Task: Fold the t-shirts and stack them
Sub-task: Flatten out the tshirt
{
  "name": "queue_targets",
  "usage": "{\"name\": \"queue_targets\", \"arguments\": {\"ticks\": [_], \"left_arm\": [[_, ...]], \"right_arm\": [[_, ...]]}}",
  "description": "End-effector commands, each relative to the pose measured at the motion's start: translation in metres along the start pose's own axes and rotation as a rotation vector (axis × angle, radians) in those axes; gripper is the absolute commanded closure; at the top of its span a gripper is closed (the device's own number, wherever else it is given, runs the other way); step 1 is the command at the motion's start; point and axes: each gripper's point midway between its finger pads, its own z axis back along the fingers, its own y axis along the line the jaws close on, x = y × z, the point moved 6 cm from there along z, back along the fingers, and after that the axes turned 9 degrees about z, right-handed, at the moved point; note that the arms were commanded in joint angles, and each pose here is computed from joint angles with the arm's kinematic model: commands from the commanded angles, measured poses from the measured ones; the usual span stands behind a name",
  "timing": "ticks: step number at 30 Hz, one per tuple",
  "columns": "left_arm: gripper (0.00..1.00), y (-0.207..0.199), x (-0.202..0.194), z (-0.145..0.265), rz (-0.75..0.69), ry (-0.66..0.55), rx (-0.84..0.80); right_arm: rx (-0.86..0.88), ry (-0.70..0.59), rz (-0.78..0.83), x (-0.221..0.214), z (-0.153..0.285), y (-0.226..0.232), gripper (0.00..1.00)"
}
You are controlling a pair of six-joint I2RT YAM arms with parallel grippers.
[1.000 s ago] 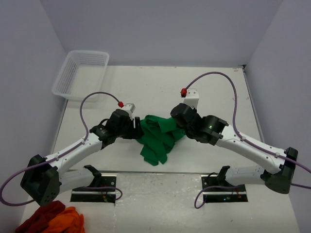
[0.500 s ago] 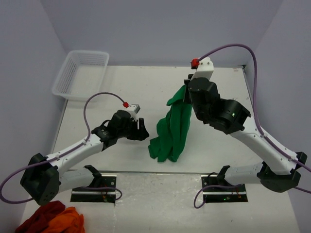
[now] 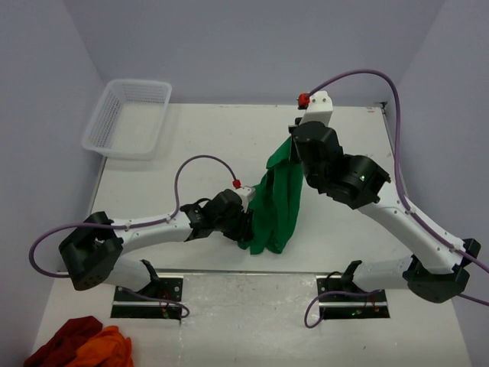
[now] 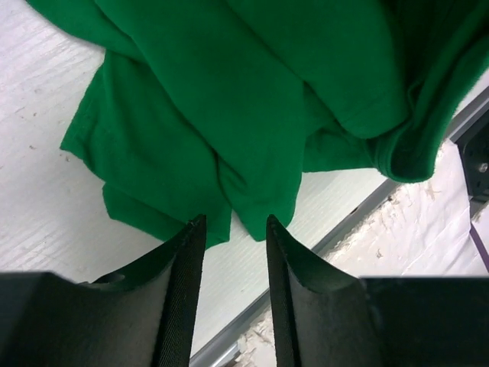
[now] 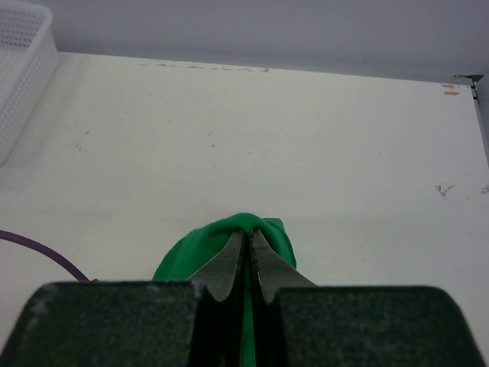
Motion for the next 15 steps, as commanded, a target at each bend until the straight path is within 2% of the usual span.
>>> {"name": "queue_targets", "arguments": {"ticks": [1, 15], "left_arm": [[0.62, -0.019, 0.018, -0.002, 0.01, -0.069, -0.051], [0.62, -0.029, 0.014, -0.042, -0.013, 0.002, -0.042]], "right_arm": [[0.001, -0.036, -0.043, 0.007, 0.007, -0.009, 1.0], [0.024, -0.028, -0.055, -0.002, 0.012, -0.012, 1.0]]}}
